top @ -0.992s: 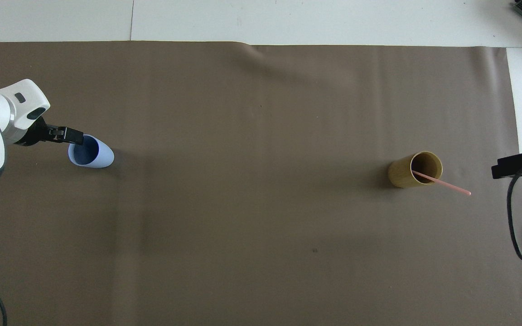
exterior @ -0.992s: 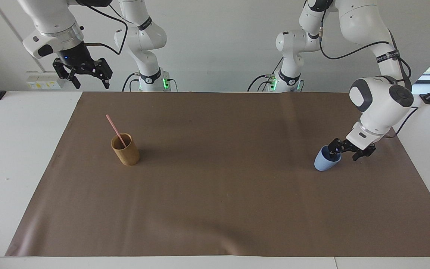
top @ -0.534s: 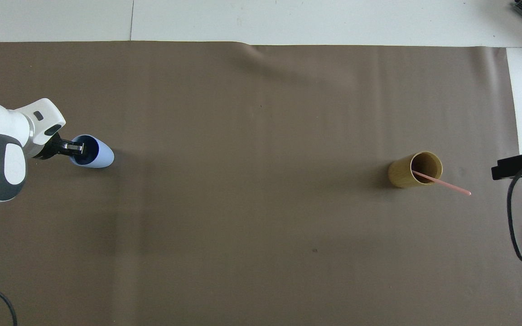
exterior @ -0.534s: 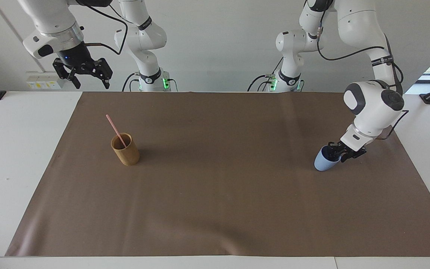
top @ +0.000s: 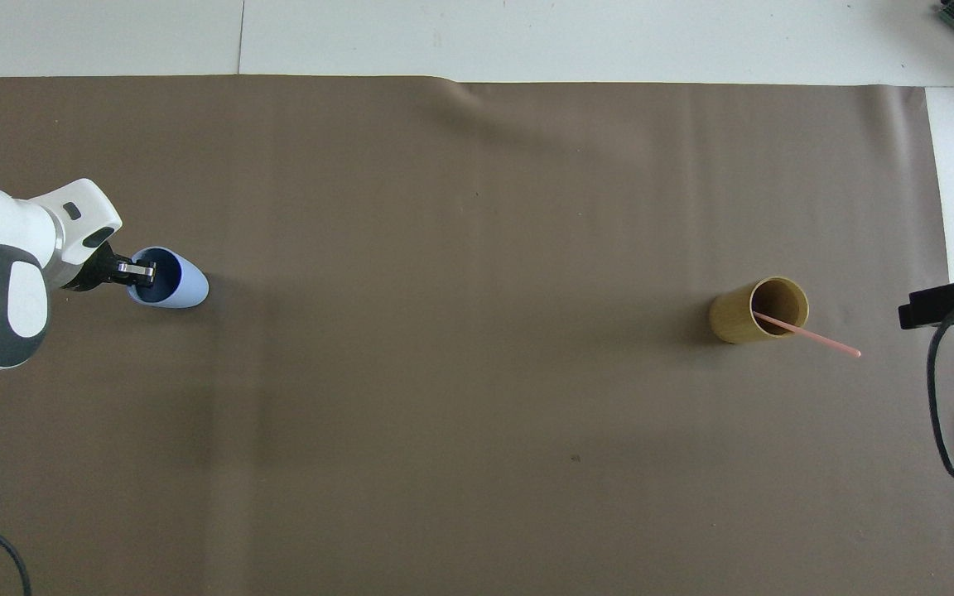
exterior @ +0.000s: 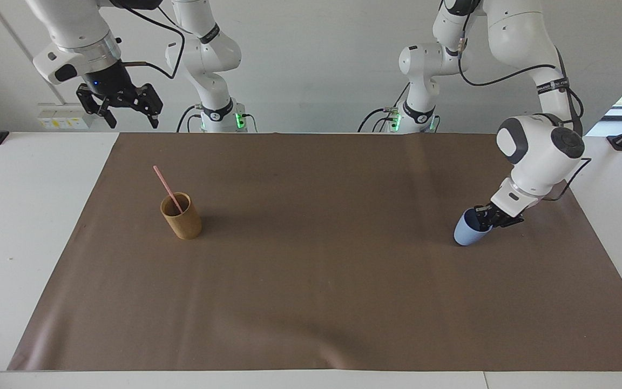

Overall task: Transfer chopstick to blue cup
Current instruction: 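Slide the blue cup with the left gripper toward the table centre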

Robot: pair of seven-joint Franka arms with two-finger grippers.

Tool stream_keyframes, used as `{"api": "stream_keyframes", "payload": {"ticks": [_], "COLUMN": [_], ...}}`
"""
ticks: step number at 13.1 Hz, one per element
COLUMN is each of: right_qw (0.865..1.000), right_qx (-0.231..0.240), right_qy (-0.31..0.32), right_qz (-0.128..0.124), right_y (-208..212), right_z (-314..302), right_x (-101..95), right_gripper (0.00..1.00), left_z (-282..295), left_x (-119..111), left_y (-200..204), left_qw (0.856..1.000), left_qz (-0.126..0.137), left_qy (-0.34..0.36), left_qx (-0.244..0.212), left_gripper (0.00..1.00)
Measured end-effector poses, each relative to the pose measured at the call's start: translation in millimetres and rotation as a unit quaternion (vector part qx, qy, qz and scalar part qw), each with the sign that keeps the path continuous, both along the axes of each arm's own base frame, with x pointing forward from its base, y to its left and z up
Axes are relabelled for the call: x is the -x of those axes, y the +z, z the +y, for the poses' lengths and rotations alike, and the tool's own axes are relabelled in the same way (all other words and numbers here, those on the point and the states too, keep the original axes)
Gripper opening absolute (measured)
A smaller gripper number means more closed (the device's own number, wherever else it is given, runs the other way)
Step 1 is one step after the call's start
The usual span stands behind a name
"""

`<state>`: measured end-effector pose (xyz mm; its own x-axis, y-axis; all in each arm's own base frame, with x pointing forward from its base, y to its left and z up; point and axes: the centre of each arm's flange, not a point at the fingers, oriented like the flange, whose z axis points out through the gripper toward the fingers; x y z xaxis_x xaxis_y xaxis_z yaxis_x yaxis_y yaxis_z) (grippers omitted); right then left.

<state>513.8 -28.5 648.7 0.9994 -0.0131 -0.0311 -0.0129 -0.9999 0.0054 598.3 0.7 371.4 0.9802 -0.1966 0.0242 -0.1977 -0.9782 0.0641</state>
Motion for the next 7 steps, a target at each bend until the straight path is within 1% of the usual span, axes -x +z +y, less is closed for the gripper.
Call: {"api": "stream_keyframes", "payload": {"ticks": [2, 4, 6, 7], "right_qw": [1.000, 1.000, 1.000, 1.000], "right_qx": [0.000, 0.000, 0.000, 0.000], "right_qy": [0.000, 0.000, 0.000, 0.000], "right_qz": [0.000, 0.000, 0.000, 0.000], "right_y": [0, 0, 0, 0], "right_z": [0, 0, 0, 0], "right_x": [0.1, 0.4, 0.8, 1.0], "right_gripper": [1.00, 1.00, 1.00, 1.00], "left_z": [-38, -88, -154, -190], "left_x": [3, 8, 22, 32], "left_y": [7, 8, 8, 9], "left_qw": [1.000, 1.000, 1.000, 1.000], "left_qz": [0.003, 0.006, 0.010, 0.012], "left_qy": [-0.005, -0.002, 0.014, 0.024], "left_qx": [0.002, 0.002, 0.003, 0.003], "left_gripper": [0.04, 0.04, 0.04, 0.04]}}
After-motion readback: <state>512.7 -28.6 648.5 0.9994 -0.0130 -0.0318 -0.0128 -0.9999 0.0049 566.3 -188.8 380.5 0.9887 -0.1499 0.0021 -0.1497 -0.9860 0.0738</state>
